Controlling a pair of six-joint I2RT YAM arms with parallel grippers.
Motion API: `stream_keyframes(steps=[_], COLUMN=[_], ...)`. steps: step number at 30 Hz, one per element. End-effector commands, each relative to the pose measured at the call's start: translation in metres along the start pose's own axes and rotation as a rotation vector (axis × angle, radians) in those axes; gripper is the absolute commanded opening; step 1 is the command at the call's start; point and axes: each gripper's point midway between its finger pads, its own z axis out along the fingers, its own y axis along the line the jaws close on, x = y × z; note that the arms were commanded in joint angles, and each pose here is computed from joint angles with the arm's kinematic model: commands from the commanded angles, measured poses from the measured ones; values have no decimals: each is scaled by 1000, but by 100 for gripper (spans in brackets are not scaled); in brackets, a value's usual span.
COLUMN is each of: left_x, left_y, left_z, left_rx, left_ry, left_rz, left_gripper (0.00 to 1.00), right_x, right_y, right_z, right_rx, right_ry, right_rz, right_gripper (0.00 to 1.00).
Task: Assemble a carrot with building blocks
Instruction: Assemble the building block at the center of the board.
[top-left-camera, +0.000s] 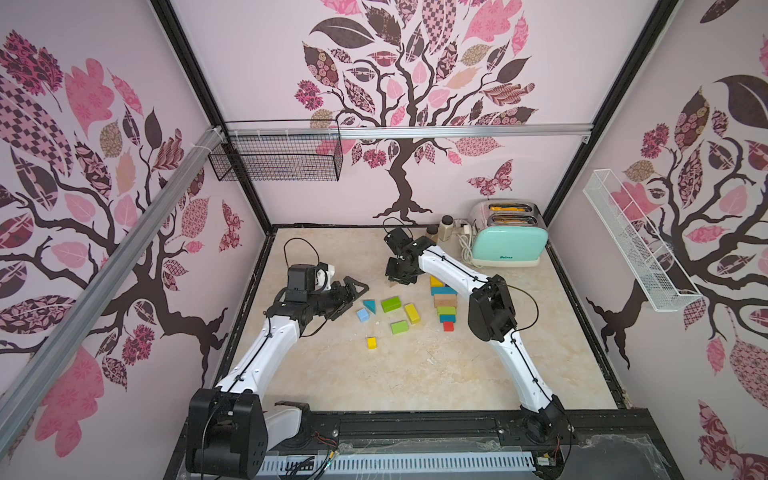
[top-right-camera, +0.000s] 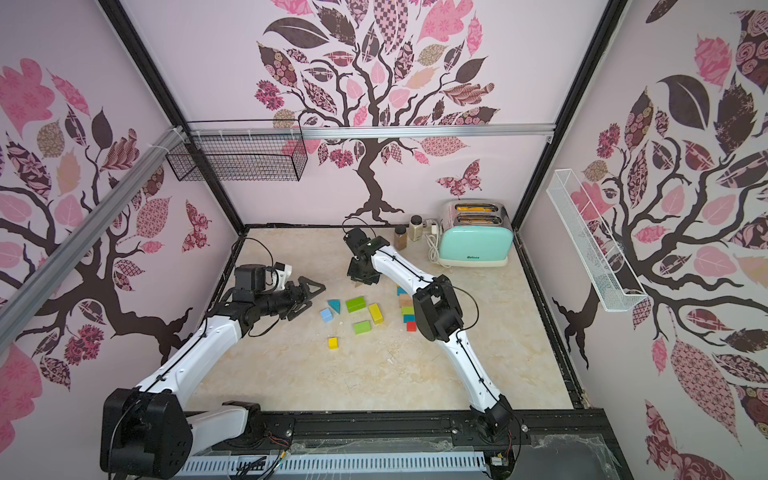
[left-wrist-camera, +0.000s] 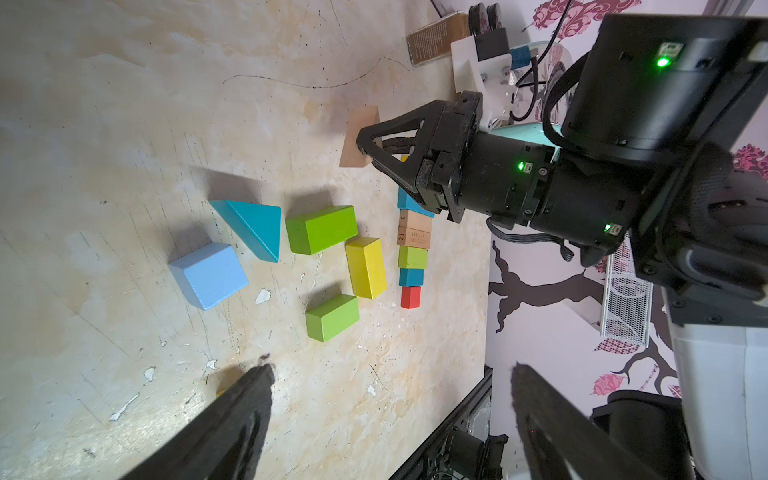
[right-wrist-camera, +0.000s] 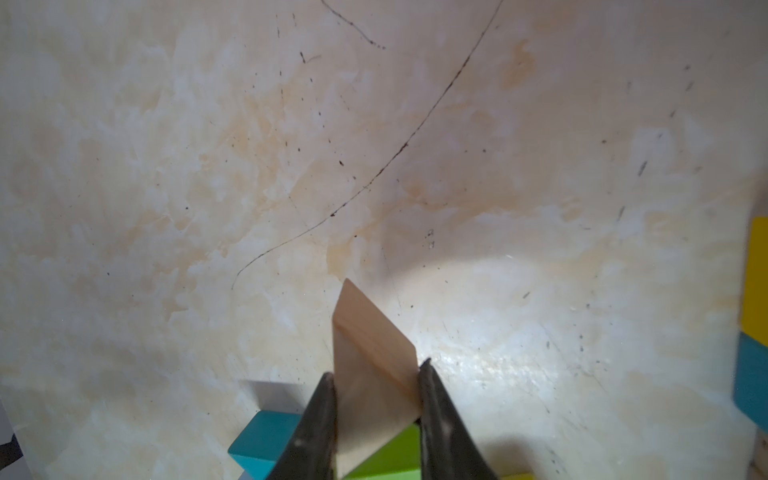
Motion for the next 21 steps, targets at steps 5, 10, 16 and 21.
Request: stream_keyframes(steps=[5,10,16,21], left_x=[4,5,7,9], left_y=[-1,1,2,2], left_z=[5,8,12,14], left_rx=[4,-5,-12,-13], left_ry=[29,38,48,50], left_rz=[31,34,35,37], left_gripper=[93,93,93,93], right_x=[12,18,21,20], right_y=[-12,-18,-15,-16], right_z=[21,24,10,0], right_rx=[39,59,59,67], right_ry=[39,38,33,11], right_rz=[69,80,70,67], right_gripper=[8,10,14,6])
